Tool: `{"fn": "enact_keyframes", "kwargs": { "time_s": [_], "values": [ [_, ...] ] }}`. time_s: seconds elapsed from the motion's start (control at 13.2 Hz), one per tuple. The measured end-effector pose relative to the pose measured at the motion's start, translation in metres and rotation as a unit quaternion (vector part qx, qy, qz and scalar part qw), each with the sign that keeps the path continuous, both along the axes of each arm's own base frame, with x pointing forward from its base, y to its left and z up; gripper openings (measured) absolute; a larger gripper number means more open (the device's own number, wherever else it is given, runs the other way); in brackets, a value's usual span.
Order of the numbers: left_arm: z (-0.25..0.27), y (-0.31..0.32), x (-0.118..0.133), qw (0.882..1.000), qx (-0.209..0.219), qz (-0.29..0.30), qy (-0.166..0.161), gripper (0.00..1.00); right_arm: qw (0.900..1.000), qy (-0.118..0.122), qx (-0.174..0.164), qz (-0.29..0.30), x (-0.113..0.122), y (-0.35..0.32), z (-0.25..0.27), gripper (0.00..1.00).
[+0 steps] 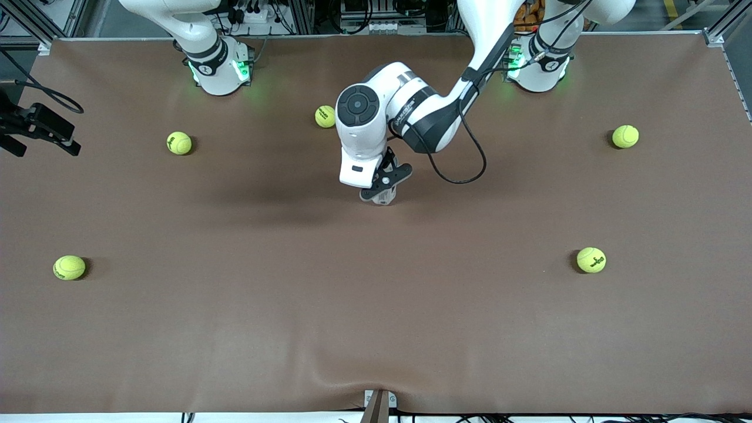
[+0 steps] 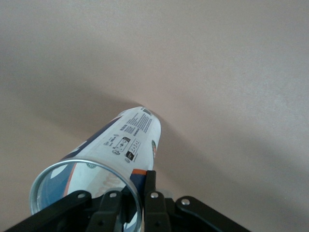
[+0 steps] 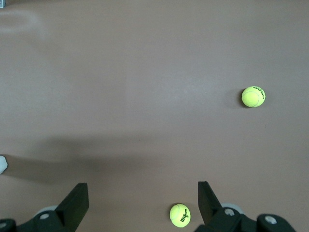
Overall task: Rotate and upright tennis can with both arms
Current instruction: 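Lower the upright can onto the table and open the left gripper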
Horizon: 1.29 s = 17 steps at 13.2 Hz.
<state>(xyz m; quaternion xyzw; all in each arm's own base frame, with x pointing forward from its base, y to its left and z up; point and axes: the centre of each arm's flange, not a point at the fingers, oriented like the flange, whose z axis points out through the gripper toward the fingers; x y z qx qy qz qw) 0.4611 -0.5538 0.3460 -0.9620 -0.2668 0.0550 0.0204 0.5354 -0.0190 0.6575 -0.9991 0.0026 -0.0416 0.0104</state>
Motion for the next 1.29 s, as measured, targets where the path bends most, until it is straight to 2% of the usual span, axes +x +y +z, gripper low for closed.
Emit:
{"fn": "enact_keyframes", "kwargs": {
  "time_s": [0.46,0.53,0.84,0.99,1.06,1.14,1.29],
  "values": [
    [-0.001,0.000,0.000,1.000,0.001,0.000,0.000,0.06,1.000,-0.001,0.000,0.000,0.001,0.000,0.000,1.00],
    [-0.001,0.000,0.001,1.000,0.000,0.000,0.000,0.12,1.000,-0.001,0.000,0.000,0.001,0.000,0.000,1.00],
    [0.002,0.001,0.003,1.000,-0.001,0.002,-0.002,0.57,1.000,-0.001,0.000,0.001,0.001,0.001,-0.001,1.00],
    [0.003,0.001,0.004,1.000,-0.002,0.002,-0.003,0.75,1.000,0.000,0.000,0.001,0.001,0.001,-0.001,1.00],
    [0.004,0.000,0.004,1.000,-0.003,0.002,-0.003,0.75,1.000,0.000,0.000,0.001,0.000,0.001,-0.001,1.00],
    [0.007,0.000,0.004,1.000,-0.005,0.002,-0.005,0.80,1.000,0.000,0.000,0.001,0.000,0.001,-0.001,1.00],
    [0.019,-0.002,0.005,1.000,-0.013,0.001,-0.012,0.99,1.000,0.000,0.000,0.001,0.000,0.001,-0.001,1.00]
  ]
}}
